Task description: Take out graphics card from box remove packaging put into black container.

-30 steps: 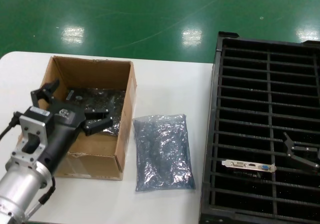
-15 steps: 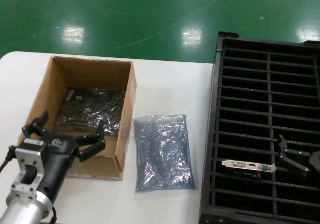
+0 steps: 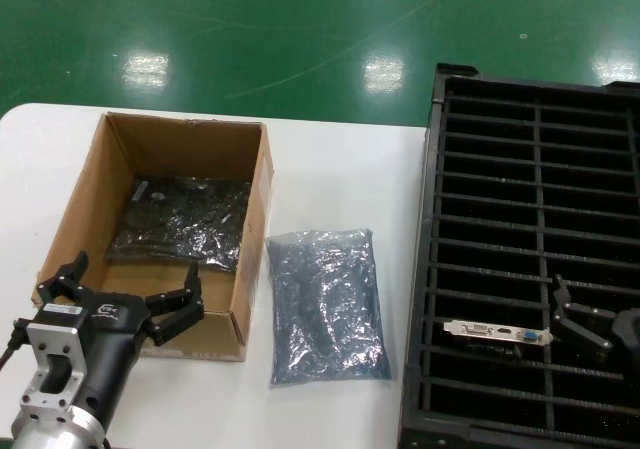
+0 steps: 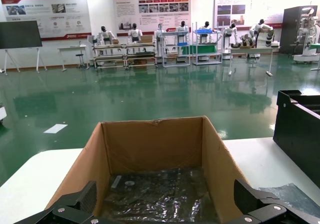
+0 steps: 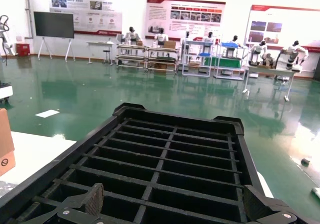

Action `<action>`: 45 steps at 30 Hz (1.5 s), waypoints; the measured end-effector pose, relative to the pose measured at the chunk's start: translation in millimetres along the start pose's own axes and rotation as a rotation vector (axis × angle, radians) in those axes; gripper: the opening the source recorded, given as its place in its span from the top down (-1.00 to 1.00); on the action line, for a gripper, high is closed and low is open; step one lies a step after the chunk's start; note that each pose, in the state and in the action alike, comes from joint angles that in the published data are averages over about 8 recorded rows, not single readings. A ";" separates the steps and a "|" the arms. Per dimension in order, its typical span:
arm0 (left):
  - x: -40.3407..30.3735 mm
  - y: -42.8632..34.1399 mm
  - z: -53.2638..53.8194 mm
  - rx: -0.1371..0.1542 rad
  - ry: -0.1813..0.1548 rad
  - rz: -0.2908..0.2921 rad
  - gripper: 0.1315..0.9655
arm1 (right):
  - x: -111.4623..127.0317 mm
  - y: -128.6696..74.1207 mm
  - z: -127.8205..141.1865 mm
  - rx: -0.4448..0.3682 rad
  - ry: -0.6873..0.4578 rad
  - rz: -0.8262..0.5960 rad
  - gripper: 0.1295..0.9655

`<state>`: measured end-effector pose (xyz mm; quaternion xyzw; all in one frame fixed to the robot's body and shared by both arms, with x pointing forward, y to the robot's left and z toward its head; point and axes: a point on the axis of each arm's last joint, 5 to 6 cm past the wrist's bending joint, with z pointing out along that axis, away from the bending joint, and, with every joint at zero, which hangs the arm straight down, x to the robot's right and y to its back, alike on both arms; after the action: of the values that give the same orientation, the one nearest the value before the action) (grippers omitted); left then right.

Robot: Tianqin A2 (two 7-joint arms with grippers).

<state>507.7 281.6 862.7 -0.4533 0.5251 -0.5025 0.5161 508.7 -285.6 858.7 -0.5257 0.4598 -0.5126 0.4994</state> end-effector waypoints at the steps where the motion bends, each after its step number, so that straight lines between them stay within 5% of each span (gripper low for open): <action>1: 0.0 0.0 0.0 0.000 0.000 0.000 -1.00 | 0.0 0.0 0.0 0.000 0.000 0.000 -1.00; 45: 0.0 0.0 0.0 0.000 0.000 0.000 -1.00 | 0.0 0.0 0.0 0.000 0.000 0.000 -1.00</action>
<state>507.7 281.6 862.7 -0.4534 0.5250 -0.5025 0.5161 508.7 -285.6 858.7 -0.5257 0.4599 -0.5126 0.4994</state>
